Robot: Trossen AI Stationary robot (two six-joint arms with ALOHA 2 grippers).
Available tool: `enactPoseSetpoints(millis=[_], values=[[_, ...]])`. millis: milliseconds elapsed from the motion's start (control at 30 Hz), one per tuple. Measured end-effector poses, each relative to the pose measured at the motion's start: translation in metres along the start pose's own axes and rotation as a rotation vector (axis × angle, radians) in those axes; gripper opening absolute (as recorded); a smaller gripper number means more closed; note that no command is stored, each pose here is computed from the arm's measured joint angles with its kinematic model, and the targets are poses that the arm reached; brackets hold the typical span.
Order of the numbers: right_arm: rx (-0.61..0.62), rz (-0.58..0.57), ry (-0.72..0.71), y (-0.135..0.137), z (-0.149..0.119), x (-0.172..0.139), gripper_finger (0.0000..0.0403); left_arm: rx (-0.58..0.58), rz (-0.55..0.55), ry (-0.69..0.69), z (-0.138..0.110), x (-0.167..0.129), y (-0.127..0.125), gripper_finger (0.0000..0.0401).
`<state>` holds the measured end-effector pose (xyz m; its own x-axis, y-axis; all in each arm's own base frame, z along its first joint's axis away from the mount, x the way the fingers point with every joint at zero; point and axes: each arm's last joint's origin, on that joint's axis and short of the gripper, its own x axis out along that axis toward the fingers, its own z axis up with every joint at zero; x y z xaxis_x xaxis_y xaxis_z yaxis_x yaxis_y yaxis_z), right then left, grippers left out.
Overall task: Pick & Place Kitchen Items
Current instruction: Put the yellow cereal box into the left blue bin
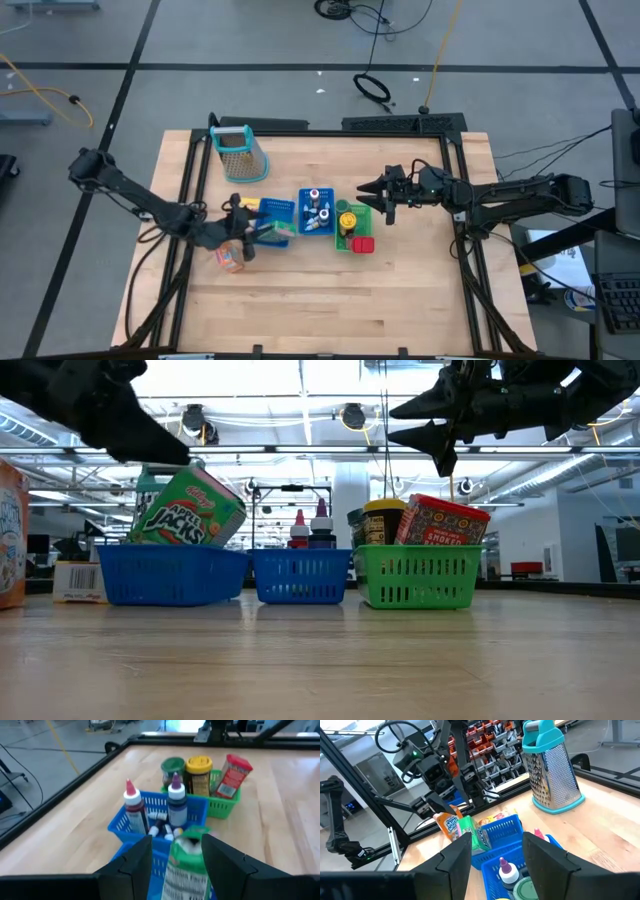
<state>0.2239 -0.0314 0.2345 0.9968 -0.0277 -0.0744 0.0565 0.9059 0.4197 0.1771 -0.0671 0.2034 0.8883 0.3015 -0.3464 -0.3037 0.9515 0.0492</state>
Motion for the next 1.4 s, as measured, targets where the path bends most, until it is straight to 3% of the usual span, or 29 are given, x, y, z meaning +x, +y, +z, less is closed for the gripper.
enactPoseSetpoints(millis=[533, 733, 1033, 1267, 1400], values=[[0.000, 0.000, 0.001, 0.000, 0.000, 0.000, 0.0169, -0.050, 0.051, 0.122, -0.014, -0.016, 0.012, 0.0172], [0.001, 0.000, 0.001, 0.000, 0.000, 0.000, 0.0169, -0.094, 0.140, 0.184, -0.023, -0.024, 0.024, 0.0172], [0.001, -0.003, 0.006, 0.000, -0.001, 0.000, 0.0169, -0.289, 0.176, 0.335, -0.036, -0.034, 0.035, 0.0172], [0.001, -0.002, 0.007, 0.000, -0.001, 0.000, 0.0169, -0.479, 0.296, 0.491, -0.049, -0.039, 0.047, 0.0172], [-0.003, -0.003, 0.007, 0.000, -0.001, 0.000, 0.0169, -0.544, 0.308, 0.531, -0.049, -0.037, 0.050, 0.0173]])
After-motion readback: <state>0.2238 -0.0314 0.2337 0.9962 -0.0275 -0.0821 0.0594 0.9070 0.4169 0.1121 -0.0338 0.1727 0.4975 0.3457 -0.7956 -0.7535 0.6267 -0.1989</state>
